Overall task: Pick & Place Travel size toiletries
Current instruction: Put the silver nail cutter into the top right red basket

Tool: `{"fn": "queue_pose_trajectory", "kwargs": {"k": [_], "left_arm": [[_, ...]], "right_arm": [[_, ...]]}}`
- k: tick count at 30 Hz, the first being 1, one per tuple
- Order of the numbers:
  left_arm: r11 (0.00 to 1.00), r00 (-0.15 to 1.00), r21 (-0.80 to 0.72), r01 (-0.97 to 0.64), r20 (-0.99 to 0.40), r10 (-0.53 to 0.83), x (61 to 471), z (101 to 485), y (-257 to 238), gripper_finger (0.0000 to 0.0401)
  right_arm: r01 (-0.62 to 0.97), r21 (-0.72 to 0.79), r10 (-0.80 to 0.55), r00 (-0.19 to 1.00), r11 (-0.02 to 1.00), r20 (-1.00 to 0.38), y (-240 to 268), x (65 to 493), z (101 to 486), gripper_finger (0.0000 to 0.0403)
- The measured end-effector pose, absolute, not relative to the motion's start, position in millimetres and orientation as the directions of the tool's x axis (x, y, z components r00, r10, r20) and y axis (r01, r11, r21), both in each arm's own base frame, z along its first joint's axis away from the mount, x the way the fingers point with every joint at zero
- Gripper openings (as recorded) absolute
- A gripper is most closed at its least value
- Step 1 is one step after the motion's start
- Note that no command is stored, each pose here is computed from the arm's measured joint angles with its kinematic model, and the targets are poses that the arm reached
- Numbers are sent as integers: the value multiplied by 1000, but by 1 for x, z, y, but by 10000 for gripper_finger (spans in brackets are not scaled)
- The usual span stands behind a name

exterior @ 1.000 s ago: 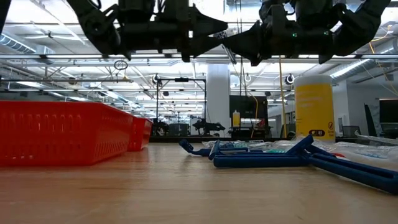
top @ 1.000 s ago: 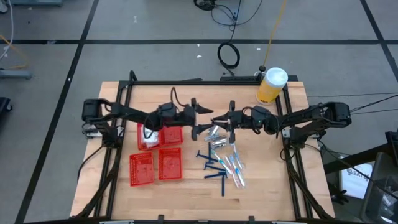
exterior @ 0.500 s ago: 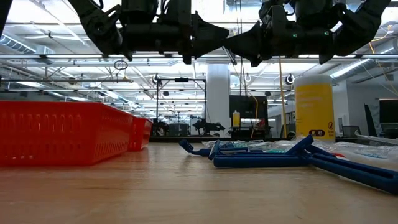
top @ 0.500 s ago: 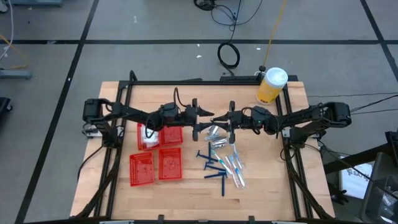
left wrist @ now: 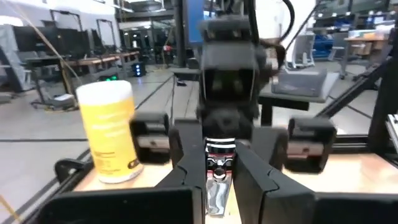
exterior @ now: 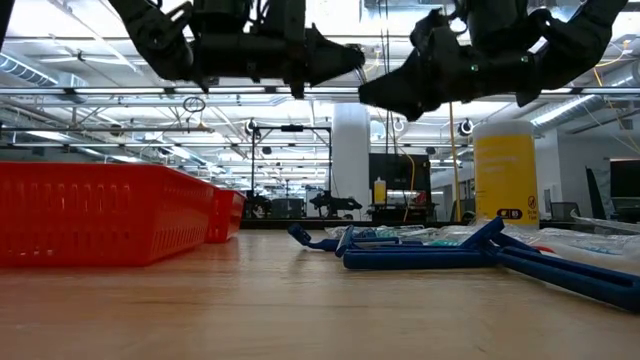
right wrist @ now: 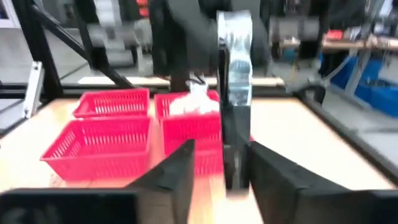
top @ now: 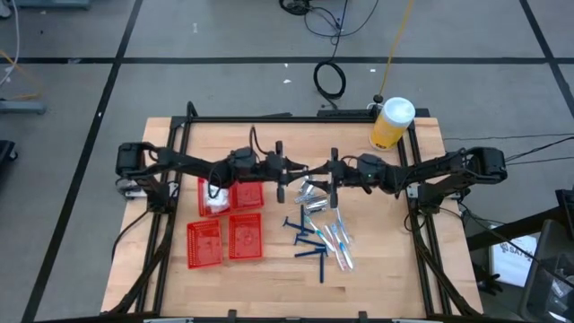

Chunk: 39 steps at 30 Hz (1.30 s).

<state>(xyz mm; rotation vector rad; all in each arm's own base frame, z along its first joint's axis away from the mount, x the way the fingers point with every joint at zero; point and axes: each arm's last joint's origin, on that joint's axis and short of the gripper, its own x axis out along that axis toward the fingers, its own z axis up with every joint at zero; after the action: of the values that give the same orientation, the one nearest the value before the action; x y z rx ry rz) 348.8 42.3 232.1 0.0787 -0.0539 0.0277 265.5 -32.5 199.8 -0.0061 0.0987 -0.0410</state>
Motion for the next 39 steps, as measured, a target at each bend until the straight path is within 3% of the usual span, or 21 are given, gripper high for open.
{"fn": "queue_pose_trajectory", "kwargs": {"k": [3, 8, 12, 15, 18, 22, 28, 35, 39], "left_arm": [[993, 996, 81, -87, 10, 87, 338, 246, 43, 35], [968, 950, -11, -253, -192, 246, 308, 264, 40, 35], [895, 840, -184, -407, -459, 288, 274, 262, 32, 35], [779, 742, -307, -547, -609, 281, 254, 256, 25, 36], [694, 632, -280, -663, -707, 318, 240, 247, 19, 40], [623, 546, -255, -739, -768, 334, 236, 237, 17, 42], [669, 517, -192, -718, -790, 329, 241, 229, 17, 45], [634, 466, -176, -753, -823, 325, 243, 220, 17, 47], [623, 427, -155, -767, -848, 314, 244, 213, 17, 74]], "right_arm": [[59, 29, -54, 988, 998, -147, -33, 265, 195, 191], [69, 8, -66, 977, 998, -205, -32, 259, 197, 240], [164, -28, -165, 953, 986, -254, -34, 247, 203, 249], [216, -78, -229, 938, 973, -258, -35, 239, 211, 245], [216, -93, -233, 943, 972, -237, -34, 235, 217, 239], [215, -89, -231, 944, 972, -237, -34, 233, 219, 232], [210, -93, -228, 928, 973, -295, -34, 232, 213, 228], [215, -75, -227, 927, 974, -297, -34, 232, 213, 228], [214, -75, -227, 927, 974, -298, -34, 232, 213, 227]]}}
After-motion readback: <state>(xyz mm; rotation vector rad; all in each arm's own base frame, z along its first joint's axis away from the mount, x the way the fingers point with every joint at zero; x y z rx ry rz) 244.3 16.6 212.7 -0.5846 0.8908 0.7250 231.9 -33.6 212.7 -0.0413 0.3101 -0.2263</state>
